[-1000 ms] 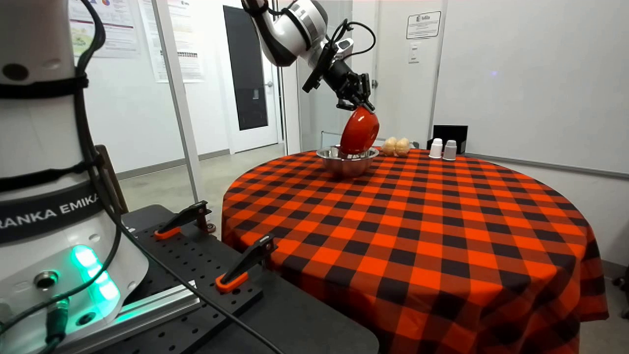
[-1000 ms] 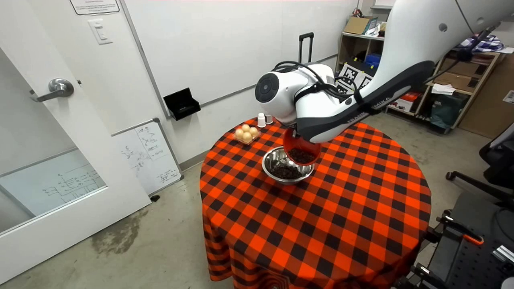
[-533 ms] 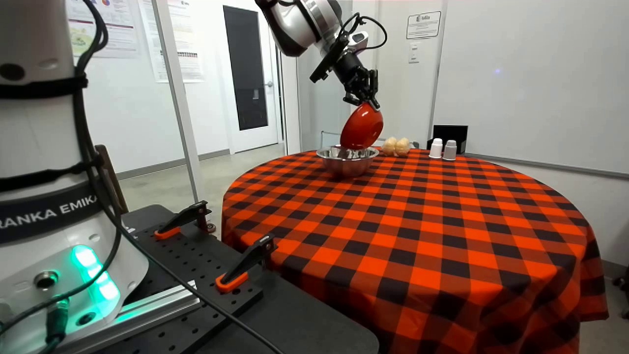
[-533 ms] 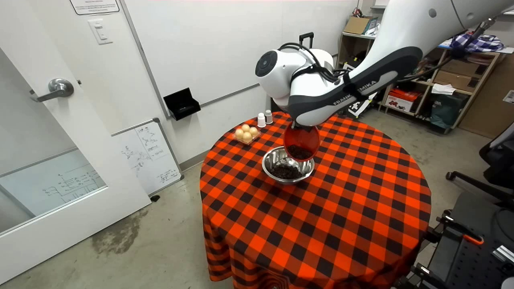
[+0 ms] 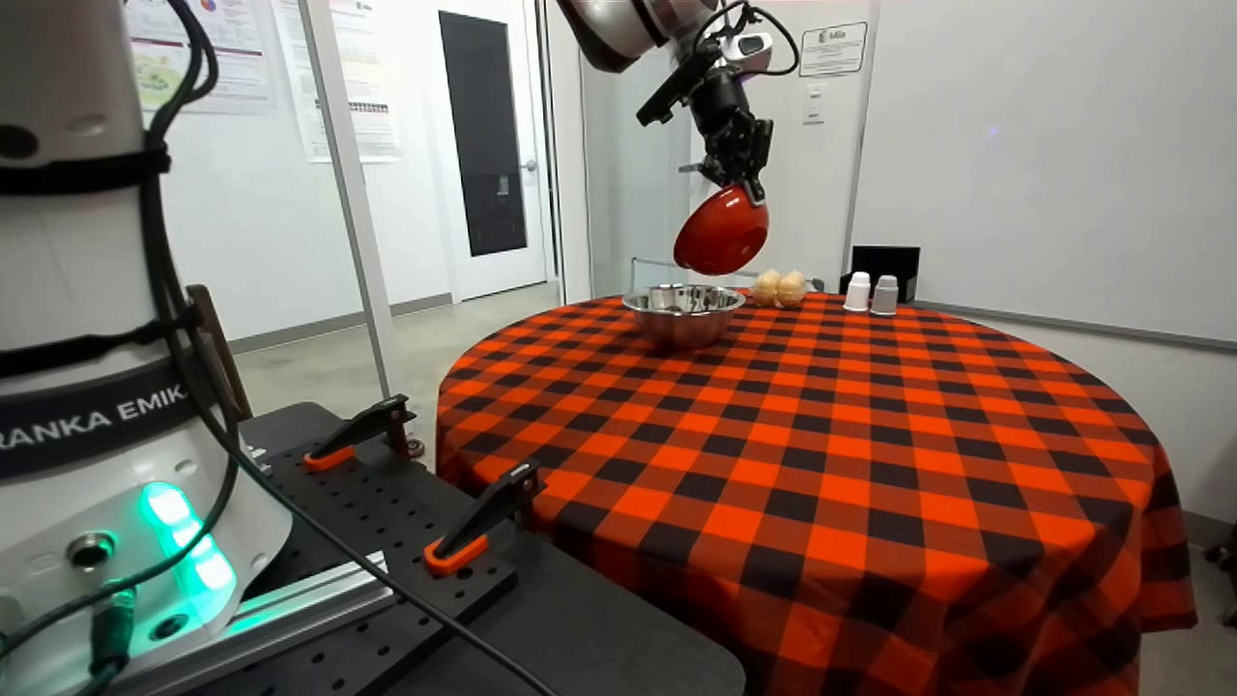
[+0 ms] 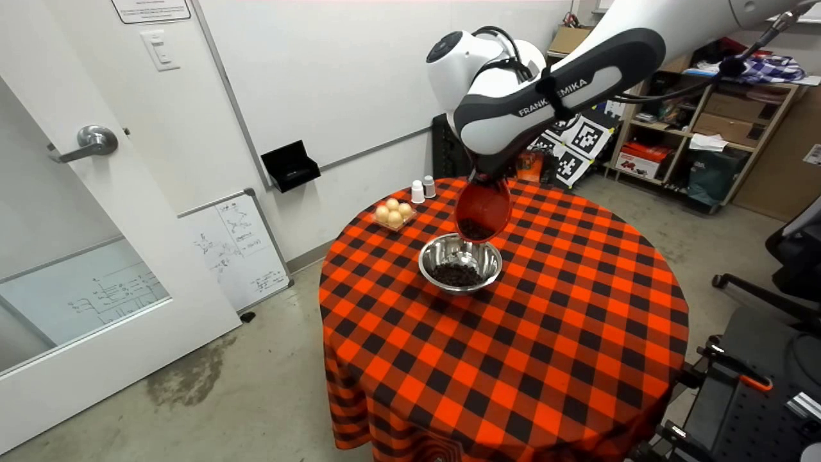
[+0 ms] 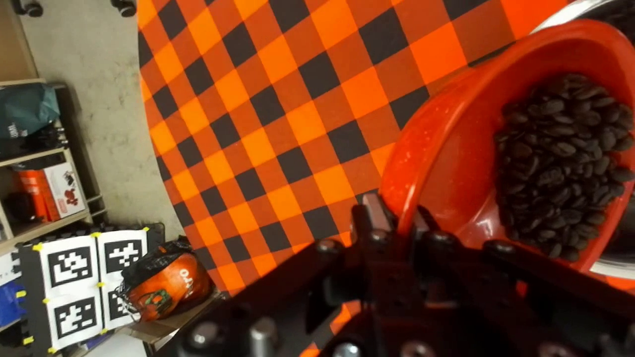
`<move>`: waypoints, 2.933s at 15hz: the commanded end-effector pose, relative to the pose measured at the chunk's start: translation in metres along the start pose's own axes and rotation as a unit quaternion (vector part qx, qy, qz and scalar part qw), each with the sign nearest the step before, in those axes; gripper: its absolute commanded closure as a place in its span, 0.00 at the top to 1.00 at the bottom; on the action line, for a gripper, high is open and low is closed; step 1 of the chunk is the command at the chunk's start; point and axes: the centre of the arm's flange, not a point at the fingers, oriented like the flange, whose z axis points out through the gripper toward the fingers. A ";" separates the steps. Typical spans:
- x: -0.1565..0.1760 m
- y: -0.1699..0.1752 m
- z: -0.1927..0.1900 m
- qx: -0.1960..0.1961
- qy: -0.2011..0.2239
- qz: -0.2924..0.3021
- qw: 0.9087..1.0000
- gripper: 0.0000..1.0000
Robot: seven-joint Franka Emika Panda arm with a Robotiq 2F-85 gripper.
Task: Pour the beans in the red bowl into the metal bowl
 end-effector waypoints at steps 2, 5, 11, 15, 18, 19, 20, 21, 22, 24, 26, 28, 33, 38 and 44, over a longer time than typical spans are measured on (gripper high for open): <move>0.027 0.041 0.004 0.071 -0.049 0.033 0.996 0.03; 0.036 0.073 0.023 0.130 -0.077 0.067 0.986 0.03; 0.032 0.142 0.086 0.245 -0.134 0.194 0.941 0.03; 0.021 0.176 0.128 0.307 -0.156 0.278 0.897 0.03; 0.016 0.185 0.157 0.344 -0.152 0.341 0.862 0.03; 0.014 0.183 0.168 0.345 -0.144 0.350 0.859 0.03; 0.012 0.180 0.177 0.347 -0.140 0.356 0.856 0.03; 0.007 0.173 0.187 0.342 -0.136 0.357 0.859 0.03; 0.002 0.166 0.194 0.336 -0.132 0.356 0.862 0.03; -0.010 0.149 0.208 0.319 -0.123 0.347 0.873 0.03; -0.020 0.133 0.219 0.312 -0.115 0.341 0.880 0.03; -0.028 0.124 0.223 0.314 -0.110 0.344 0.878 0.03; -0.032 0.145 0.238 0.312 -0.088 0.376 0.868 0.03; -0.045 0.195 0.268 0.298 -0.078 0.431 0.848 0.03; -0.064 0.216 0.295 0.295 -0.100 0.462 0.830 0.16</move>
